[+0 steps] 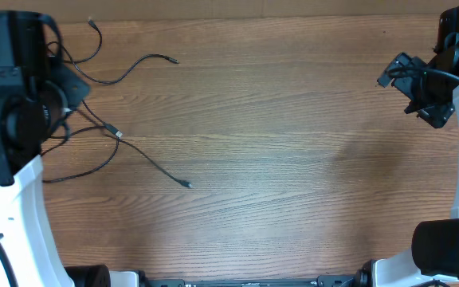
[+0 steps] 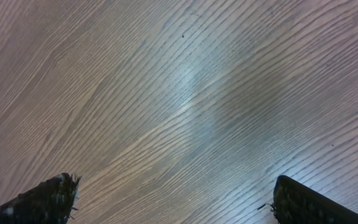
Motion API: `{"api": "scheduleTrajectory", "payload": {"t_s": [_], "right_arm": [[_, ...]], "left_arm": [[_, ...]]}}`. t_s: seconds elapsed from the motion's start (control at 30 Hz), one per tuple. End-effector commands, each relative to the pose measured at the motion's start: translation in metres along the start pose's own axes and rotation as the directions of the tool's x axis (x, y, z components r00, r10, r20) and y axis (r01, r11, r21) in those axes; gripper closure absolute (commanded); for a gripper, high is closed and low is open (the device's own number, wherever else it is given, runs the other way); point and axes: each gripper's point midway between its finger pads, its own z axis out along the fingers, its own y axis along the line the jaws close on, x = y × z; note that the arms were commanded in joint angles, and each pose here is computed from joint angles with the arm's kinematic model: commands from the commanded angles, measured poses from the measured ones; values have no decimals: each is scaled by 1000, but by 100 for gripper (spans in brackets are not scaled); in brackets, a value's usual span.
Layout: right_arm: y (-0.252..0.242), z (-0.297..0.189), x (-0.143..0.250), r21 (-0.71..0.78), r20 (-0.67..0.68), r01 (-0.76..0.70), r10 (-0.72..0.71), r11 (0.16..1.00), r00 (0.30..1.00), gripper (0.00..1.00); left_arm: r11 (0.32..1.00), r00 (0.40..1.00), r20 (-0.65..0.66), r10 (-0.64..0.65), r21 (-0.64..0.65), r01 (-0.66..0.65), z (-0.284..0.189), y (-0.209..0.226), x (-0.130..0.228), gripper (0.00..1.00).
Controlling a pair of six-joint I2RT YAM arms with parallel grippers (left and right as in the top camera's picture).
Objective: Untangle cables
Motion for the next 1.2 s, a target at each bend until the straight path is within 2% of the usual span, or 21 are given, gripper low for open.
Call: {"api": "scheduleTrajectory", "payload": {"t_s": [0.0, 0.1, 0.2, 0.37, 0.5, 0.7, 0.97, 1.17], "right_arm": [[-1, 0, -3, 4, 14, 4, -4, 1000, 1000, 0], [-1, 0, -3, 3, 14, 4, -4, 1000, 1000, 0], [-1, 0, -3, 4, 14, 4, -4, 1000, 1000, 0], [-1, 0, -3, 3, 14, 4, -4, 1000, 1000, 0], [-1, 0, -3, 4, 14, 4, -4, 1000, 1000, 0], [-1, 0, -3, 3, 14, 4, -5, 1000, 1000, 0], [-1, 0, -3, 3, 14, 4, -4, 1000, 1000, 0], [-1, 0, -3, 3, 14, 4, -4, 1000, 1000, 0]], "left_arm": [[958, 959, 237, -157, -198, 206, -3, 55, -49, 96], [888, 893, 423, -155, -336, 313, -16, 99, -84, 96], [822, 834, 537, -124, -416, 389, -31, 127, -104, 96], [719, 752, 656, -74, -487, 496, -49, 158, -122, 96], [648, 718, 695, -39, -529, 547, -50, 173, -132, 96], [566, 737, 675, 27, -618, 545, -24, 184, -144, 96], [399, 728, 665, 166, -720, 567, 2, 208, -172, 96], [302, 798, 557, 228, -820, 486, 25, 236, -201, 96]]}}
